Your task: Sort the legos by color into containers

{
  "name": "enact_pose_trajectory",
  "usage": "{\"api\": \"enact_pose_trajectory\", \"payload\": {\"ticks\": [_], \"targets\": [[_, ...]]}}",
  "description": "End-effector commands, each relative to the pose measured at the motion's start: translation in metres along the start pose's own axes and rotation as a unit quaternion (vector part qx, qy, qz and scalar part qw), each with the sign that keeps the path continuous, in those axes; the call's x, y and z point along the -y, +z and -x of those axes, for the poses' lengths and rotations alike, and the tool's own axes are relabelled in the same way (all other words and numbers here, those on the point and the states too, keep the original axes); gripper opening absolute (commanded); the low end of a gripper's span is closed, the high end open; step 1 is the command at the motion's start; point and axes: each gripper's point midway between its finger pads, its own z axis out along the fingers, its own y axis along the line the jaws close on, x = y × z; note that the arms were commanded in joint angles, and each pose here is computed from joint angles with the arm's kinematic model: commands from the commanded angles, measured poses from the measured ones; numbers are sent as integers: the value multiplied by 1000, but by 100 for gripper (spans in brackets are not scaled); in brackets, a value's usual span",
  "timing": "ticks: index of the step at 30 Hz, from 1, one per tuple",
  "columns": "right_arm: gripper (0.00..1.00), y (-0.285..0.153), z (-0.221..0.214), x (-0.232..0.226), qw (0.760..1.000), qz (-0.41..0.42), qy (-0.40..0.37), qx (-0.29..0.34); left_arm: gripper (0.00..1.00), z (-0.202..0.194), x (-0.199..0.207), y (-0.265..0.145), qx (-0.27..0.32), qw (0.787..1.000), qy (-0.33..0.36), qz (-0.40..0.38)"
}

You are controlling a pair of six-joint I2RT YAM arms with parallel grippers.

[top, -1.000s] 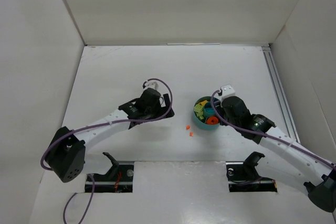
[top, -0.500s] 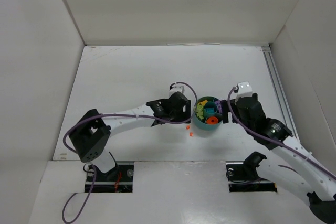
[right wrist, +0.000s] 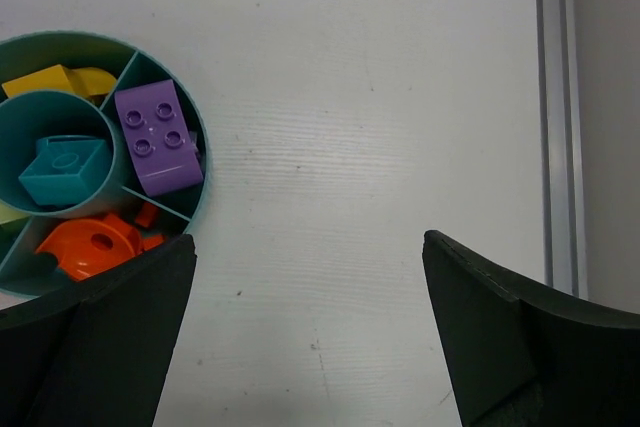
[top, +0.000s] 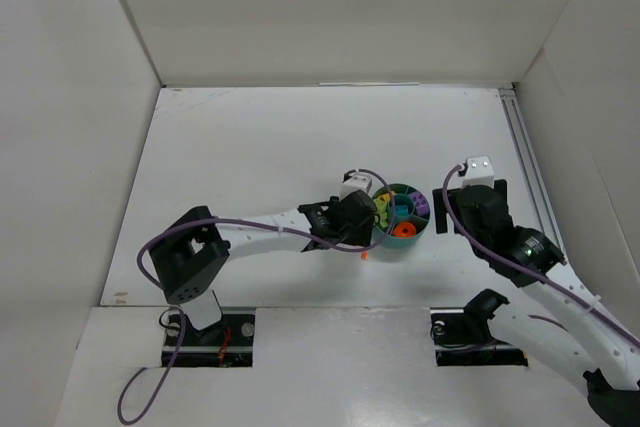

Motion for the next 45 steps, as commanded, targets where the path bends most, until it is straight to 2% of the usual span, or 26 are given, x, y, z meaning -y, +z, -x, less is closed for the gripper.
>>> {"api": "enact_pose_trajectory", "payload": {"ticks": [1, 23, 29, 38, 43, 45], "targets": [[100, -5, 17, 8, 1000, -14, 11, 17, 52, 6, 3, 3, 20, 1000, -1, -10], [100, -4, 15, 11, 1000, -24, 9, 10, 38, -29, -14, 24, 2, 998, 16, 62], [100, -7, 17, 13, 999, -23, 15, 18, 34, -32, -11, 23, 1, 998, 20, 59], [100, -9, 13, 14, 999, -23, 19, 18, 32, -29, -8, 24, 7, 998, 21, 54], [100, -11, 12, 15, 999, -22, 24, 18, 24, -28, -6, 26, 7, 998, 21, 54], [100, -11, 8, 16, 999, -23, 22, 15, 24, -28, -6, 26, 7, 998, 21, 54]]}}
